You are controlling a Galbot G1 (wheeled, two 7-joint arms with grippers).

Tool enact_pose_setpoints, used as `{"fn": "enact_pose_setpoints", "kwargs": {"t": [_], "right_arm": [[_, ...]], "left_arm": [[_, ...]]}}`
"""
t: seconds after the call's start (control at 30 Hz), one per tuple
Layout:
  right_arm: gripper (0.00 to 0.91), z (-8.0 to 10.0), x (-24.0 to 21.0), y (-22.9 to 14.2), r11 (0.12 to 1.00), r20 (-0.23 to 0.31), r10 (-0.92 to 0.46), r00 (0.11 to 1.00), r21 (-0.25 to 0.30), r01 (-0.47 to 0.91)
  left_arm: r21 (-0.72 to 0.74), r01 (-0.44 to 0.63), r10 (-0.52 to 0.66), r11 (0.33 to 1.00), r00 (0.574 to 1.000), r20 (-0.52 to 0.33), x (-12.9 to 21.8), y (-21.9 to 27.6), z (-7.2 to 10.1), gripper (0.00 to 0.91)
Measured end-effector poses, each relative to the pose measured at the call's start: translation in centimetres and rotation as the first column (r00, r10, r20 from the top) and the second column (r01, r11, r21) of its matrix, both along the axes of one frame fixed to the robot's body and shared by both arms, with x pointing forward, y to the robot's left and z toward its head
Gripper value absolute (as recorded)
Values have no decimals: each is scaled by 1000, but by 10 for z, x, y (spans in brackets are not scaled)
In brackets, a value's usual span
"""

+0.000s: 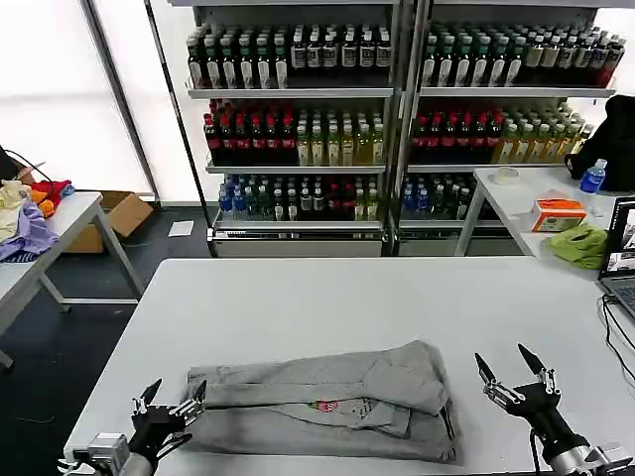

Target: Fold and organize the clothes.

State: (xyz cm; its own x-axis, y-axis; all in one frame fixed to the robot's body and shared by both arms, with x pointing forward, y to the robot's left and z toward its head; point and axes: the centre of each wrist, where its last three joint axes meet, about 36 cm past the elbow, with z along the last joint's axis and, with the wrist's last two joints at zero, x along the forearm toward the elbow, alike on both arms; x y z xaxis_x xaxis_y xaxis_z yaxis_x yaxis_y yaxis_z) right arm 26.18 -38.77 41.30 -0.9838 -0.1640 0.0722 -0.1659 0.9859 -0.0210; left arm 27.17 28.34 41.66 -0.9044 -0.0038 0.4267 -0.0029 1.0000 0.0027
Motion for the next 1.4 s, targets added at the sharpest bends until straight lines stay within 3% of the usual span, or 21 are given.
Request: {"fn": "enact_pose_setpoints", "kwargs": {"t": [0.33, 0.37, 0.43, 0.5, 1.0, 1.4], "right_arm": [[907, -4, -3, -1, 1000, 9, 7, 1000, -7, -7], [907, -4, -3, -1, 1000, 10, 8, 1000, -8, -8], [907, -4, -3, -1, 1000, 11, 9, 1000, -7, -9], [907, -4, -4, -1, 1000, 9, 9, 1000, -4, -9], [907, -6, -6, 9, 999, 3, 32, 999, 15, -32], [907, -3, -5, 8, 999, 9, 32, 999, 19, -32]], "left_arm": [[-2, -47, 47, 999, 998, -43, 1, -14, -22, 907], [-3, -49, 49, 999, 998, -47, 0, -16, -24, 796], [-2, -53, 53, 999, 997, -54, -1, -19, -26, 282], [-1, -59, 59, 998, 996, -60, -1, -23, -27, 71], [-37, -56, 51, 998, 993, -105, -12, -46, -33, 30], [-82, -30, 27, 996, 999, -34, -2, -39, -17, 30]]}}
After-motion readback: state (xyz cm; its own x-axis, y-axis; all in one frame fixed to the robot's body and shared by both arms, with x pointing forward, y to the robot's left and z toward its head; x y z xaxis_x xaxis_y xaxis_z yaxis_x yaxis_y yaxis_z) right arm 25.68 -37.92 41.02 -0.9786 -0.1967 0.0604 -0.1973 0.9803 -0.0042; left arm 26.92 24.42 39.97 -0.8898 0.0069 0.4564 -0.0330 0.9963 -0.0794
